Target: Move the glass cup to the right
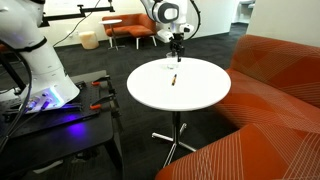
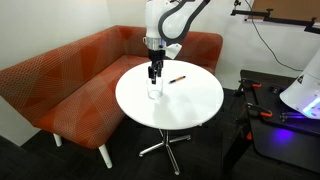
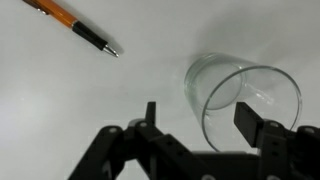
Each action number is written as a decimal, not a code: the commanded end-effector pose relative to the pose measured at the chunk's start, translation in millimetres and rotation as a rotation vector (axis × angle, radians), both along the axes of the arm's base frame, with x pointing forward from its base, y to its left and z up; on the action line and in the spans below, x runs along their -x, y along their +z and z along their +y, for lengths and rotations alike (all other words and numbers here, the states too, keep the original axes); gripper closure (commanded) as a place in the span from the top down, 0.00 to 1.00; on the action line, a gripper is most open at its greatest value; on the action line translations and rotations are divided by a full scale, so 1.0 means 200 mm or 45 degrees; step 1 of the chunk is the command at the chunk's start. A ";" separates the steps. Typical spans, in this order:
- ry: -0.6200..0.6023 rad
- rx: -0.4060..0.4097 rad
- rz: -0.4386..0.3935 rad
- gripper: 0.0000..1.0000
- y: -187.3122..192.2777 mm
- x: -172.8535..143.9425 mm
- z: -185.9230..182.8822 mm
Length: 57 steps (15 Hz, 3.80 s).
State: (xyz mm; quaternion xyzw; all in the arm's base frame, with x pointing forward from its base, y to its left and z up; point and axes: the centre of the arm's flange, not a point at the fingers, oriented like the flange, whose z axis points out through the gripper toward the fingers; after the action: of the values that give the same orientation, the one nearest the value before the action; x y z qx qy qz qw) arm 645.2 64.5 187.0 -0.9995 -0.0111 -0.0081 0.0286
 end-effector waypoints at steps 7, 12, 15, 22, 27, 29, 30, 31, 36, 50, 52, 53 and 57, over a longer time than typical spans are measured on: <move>-0.028 -0.012 0.056 0.36 0.01 -0.07 0.01; -0.024 -0.012 0.060 0.00 0.01 -0.08 0.01; -0.020 -0.013 0.068 0.00 0.01 -0.09 0.02; -0.038 -0.009 0.088 0.01 0.05 -0.09 -0.01; -0.084 0.007 0.070 0.01 0.09 -0.05 -0.11; -0.105 0.014 0.061 0.01 0.11 -0.05 -0.15; -0.116 0.016 0.058 0.01 0.12 -0.04 -0.18; -0.127 0.016 0.055 0.01 0.12 -0.04 -0.20; -0.195 0.013 0.027 0.01 0.16 -0.02 -0.34; -0.433 -0.044 -0.014 0.01 0.13 0.17 -0.69; -0.465 -0.050 -0.016 0.01 0.12 0.20 -0.74; -0.479 -0.054 -0.019 0.01 0.12 0.21 -0.76; -0.547 -0.060 -0.021 0.01 0.13 0.27 -0.87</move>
State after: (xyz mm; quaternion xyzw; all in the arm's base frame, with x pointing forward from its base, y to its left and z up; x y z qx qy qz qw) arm 610.1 -99.3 196.6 -0.9836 0.1744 -0.0090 0.0457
